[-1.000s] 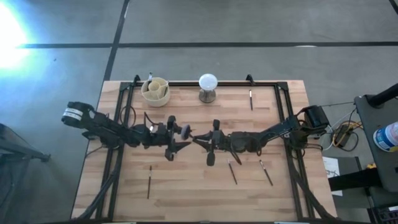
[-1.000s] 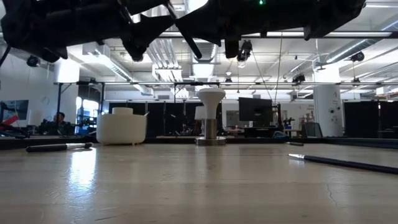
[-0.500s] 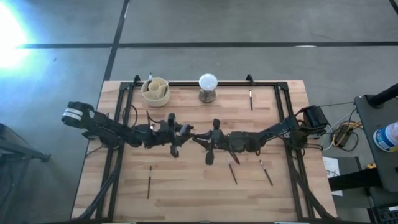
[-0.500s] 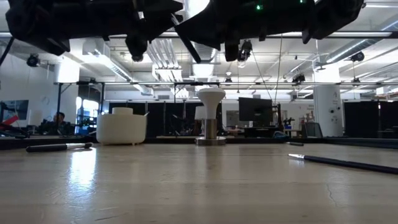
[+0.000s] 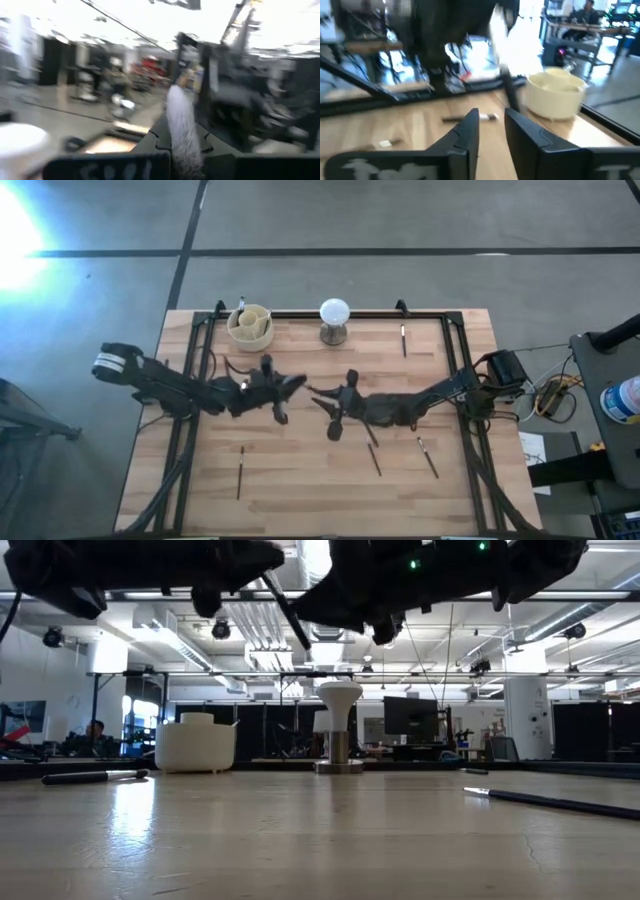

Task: Put items in baskets/containers
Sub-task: Put the highlighter brush into the organizer

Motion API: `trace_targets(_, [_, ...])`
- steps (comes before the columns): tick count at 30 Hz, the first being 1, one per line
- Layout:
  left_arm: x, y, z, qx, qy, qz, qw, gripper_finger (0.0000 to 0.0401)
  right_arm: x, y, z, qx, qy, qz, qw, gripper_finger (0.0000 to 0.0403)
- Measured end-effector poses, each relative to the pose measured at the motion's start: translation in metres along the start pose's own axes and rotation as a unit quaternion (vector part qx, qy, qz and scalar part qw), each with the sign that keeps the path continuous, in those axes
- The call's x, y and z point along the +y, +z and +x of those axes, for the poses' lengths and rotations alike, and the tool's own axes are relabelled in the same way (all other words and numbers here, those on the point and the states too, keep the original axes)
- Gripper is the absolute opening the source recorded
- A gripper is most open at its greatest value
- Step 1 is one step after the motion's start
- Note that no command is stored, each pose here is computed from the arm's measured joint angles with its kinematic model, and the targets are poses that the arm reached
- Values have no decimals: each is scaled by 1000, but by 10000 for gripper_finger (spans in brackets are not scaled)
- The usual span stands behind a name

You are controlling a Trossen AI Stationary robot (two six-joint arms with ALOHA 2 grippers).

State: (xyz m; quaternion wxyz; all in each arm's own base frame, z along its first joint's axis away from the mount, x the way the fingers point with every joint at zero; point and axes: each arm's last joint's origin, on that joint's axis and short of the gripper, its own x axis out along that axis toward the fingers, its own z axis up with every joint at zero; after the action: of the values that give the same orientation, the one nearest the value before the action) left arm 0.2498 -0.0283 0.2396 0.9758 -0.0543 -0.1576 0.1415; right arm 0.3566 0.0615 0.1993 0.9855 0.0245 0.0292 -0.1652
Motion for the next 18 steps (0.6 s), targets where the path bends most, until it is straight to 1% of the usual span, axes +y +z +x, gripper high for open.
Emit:
trace_targets(4, [11,17,-2,-3,58,51,997,8,-3,-8,-1,37,-30,-28,998,111])
trace_targets(7, [26,32,0,4,110,76,991,7,-5,-12,-2,59,-55,-42,996,111])
trace_targets(9, [40,38,3,25,145,93,985,7,-6,-15,-2,74,-63,-46,994,101])
trace_targets(12, [66,44,11,57,199,112,972,7,-6,-18,-3,87,-65,-45,993,76])
trace_targets(16, [109,53,20,84,285,127,946,7,-3,-21,-6,96,-62,-47,992,35])
trace_targets(18, [131,56,24,104,313,128,935,7,-1,-20,-7,95,-57,-51,993,17])
